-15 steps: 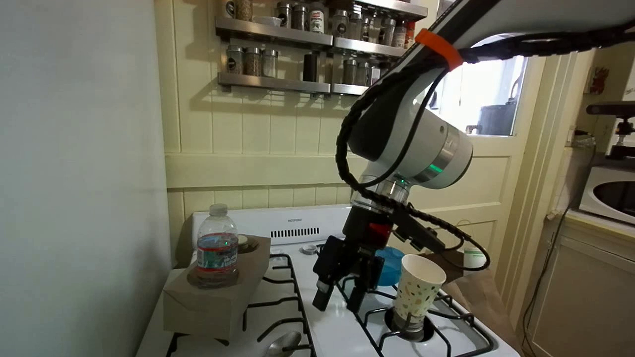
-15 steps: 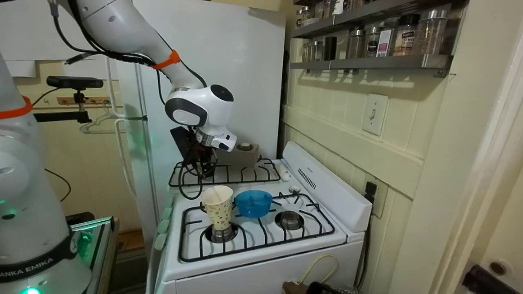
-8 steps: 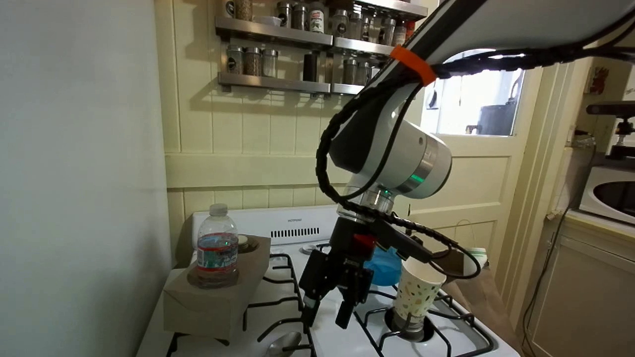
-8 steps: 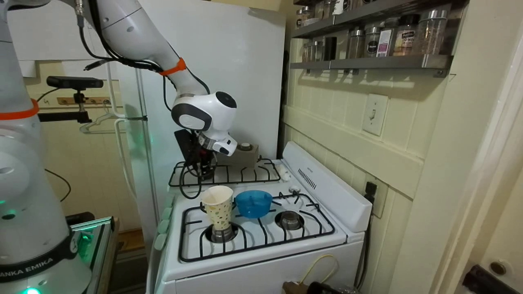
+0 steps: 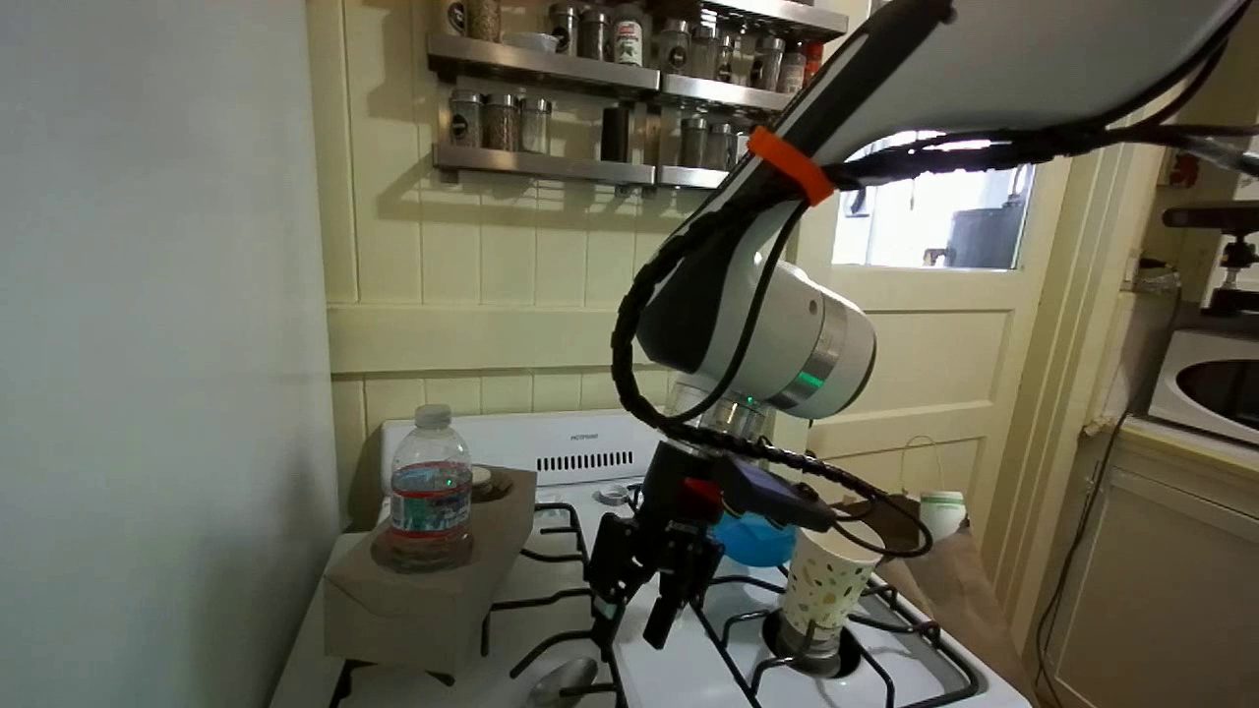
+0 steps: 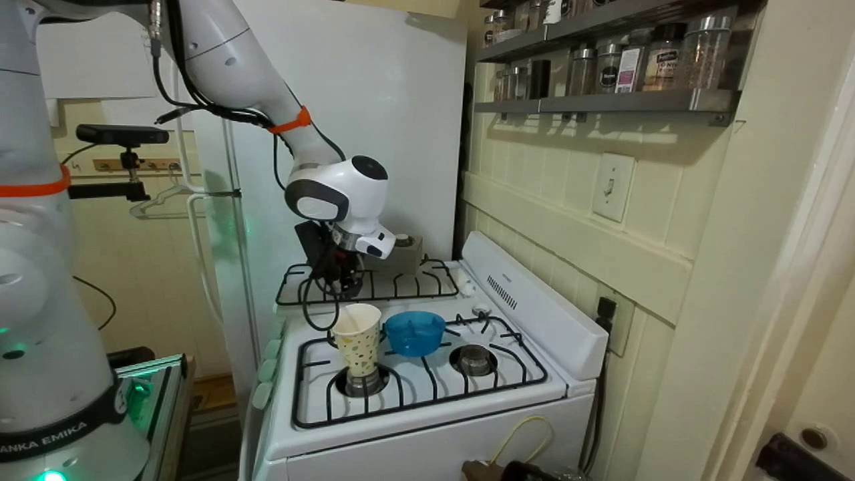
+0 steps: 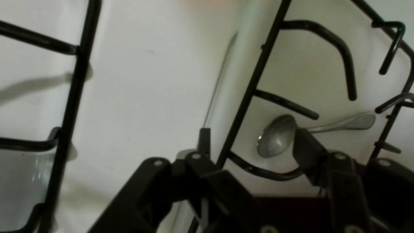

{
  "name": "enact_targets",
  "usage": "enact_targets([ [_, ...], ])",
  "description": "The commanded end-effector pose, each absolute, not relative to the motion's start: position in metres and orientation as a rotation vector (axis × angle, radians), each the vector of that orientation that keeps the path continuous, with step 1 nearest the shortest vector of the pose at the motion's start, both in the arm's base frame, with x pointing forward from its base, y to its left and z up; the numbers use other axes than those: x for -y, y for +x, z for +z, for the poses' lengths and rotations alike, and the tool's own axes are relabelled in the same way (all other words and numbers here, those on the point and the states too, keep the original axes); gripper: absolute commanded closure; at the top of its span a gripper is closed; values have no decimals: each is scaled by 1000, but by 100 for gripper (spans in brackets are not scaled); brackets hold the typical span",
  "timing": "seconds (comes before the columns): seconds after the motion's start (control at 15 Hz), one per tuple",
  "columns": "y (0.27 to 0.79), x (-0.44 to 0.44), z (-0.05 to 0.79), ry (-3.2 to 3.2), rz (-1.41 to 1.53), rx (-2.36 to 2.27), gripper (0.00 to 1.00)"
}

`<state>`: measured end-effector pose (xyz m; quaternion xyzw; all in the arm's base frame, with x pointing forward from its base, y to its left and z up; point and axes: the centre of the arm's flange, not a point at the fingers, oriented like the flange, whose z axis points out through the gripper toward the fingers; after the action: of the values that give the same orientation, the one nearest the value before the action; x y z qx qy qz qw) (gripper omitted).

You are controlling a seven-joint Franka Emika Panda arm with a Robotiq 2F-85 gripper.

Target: Place the spoon inside the cup

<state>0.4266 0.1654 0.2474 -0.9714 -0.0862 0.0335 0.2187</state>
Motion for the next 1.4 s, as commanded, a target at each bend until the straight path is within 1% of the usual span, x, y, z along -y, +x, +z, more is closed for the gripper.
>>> enact_targets([
  [0.0, 430, -180, 240, -2717, 68, 223, 41],
  [0.07, 428, -183, 241, -2711, 73, 228, 39],
  [0.2, 426, -187, 242, -2703, 76, 229, 39],
  [0.27, 426, -188, 242, -2696, 83, 231, 37],
  [0.33, 426, -189, 243, -2692, 85, 230, 37],
  [0.4, 426, -190, 244, -2692, 80, 231, 40],
  [0.67, 428, -194, 245, -2688, 68, 237, 71],
  [0.73, 429, -195, 245, -2686, 70, 239, 76],
  [0.87, 429, -198, 245, -2688, 71, 244, 73],
  [0.93, 428, -199, 244, -2692, 75, 247, 62],
  [1.0, 428, -200, 244, -2696, 73, 246, 58],
  [1.07, 427, -200, 244, -2697, 75, 243, 50],
  [1.13, 428, -200, 243, -2698, 75, 238, 49],
  [1.2, 428, -200, 242, -2700, 75, 235, 50],
  [1.27, 429, -200, 241, -2703, 75, 228, 56],
  [1.33, 430, -200, 240, -2704, 78, 224, 59],
])
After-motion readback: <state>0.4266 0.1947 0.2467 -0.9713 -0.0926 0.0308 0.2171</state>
